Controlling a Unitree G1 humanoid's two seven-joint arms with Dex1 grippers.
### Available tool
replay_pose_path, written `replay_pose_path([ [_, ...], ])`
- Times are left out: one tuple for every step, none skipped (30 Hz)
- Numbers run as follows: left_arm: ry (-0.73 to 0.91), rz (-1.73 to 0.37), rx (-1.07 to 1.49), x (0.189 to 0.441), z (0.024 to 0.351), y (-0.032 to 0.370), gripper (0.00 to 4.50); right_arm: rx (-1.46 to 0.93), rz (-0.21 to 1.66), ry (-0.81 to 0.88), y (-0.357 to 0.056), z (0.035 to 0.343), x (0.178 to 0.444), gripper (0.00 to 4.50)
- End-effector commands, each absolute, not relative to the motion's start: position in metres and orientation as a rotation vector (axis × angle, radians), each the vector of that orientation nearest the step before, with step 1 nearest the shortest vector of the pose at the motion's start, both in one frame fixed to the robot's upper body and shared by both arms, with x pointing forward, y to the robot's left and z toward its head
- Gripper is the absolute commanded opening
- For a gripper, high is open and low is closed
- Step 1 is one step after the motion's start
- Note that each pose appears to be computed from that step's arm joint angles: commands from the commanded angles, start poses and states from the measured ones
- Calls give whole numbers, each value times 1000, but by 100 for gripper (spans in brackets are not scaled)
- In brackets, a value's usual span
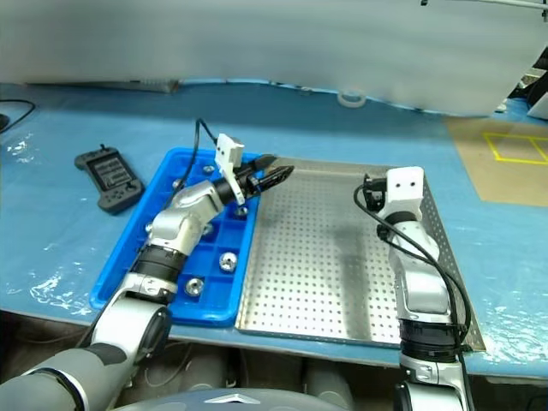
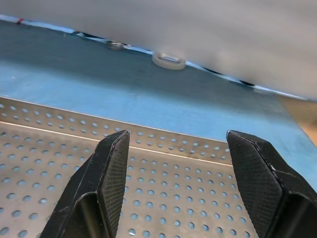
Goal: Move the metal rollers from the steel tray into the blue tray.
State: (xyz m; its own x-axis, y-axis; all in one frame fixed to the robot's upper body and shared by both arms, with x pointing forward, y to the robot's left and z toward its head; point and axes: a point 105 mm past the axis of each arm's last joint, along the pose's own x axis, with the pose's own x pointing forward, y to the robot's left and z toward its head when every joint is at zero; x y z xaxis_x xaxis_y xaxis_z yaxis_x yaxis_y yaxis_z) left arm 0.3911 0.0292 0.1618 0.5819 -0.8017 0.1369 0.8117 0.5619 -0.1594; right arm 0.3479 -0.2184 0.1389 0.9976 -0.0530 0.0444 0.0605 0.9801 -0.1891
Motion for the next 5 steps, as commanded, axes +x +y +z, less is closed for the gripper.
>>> replay_pose_path([
  [-135, -978, -244, 390, 187, 24, 353, -198, -48, -87, -215, 153, 346, 324],
  [-133, -984, -232, 389, 185, 23, 353, -204, -45, -90, -214, 153, 347, 324],
  [-128, -984, -221, 389, 183, 21, 353, -207, -43, -91, -213, 155, 348, 324],
  [-121, -982, -219, 389, 181, 21, 353, -209, -39, -94, -212, 156, 349, 324],
  [-117, -980, -223, 389, 179, 20, 353, -217, -29, -100, -210, 158, 349, 324],
])
